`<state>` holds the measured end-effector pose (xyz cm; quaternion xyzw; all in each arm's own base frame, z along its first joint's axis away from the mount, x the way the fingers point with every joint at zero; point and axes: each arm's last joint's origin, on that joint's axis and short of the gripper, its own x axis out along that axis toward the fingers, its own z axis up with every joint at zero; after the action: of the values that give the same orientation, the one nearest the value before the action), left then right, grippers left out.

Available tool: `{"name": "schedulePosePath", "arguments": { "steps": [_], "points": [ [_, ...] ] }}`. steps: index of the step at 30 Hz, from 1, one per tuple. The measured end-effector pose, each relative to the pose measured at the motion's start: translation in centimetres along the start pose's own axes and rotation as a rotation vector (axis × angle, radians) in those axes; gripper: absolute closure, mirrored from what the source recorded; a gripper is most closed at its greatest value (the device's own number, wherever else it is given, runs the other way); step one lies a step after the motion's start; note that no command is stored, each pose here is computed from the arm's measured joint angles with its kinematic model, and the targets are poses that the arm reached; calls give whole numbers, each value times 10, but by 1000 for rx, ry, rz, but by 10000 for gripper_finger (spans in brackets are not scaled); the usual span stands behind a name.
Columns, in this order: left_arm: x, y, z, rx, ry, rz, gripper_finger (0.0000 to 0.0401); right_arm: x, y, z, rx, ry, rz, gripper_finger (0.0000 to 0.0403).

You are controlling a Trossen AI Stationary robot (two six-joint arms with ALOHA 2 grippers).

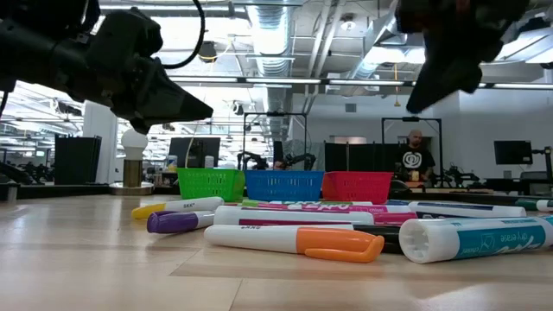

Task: Pick & Place Markers
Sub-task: Put the large blue marker pen into the red bin

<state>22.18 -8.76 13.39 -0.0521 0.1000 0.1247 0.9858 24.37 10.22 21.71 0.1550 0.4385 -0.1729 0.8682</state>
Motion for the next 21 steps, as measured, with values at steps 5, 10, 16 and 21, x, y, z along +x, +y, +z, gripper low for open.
{"name": "schedulePosePath", "arguments": {
  "steps": [5, 10, 16, 21],
  "points": [
    [4, 2, 0, 57, 32, -118, 389, 18, 3, -6, 37, 40, -49, 325],
    [13, 12, 2, 43, 67, -235, 389, 28, 4, -9, 78, 62, -83, 287],
    [21, 24, 4, 20, 98, -339, 364, 32, 4, -10, 75, 60, -99, 275],
    [23, 26, 3, 22, 111, -363, 318, 31, 7, -9, 129, 41, -82, 277]
  ]
}}
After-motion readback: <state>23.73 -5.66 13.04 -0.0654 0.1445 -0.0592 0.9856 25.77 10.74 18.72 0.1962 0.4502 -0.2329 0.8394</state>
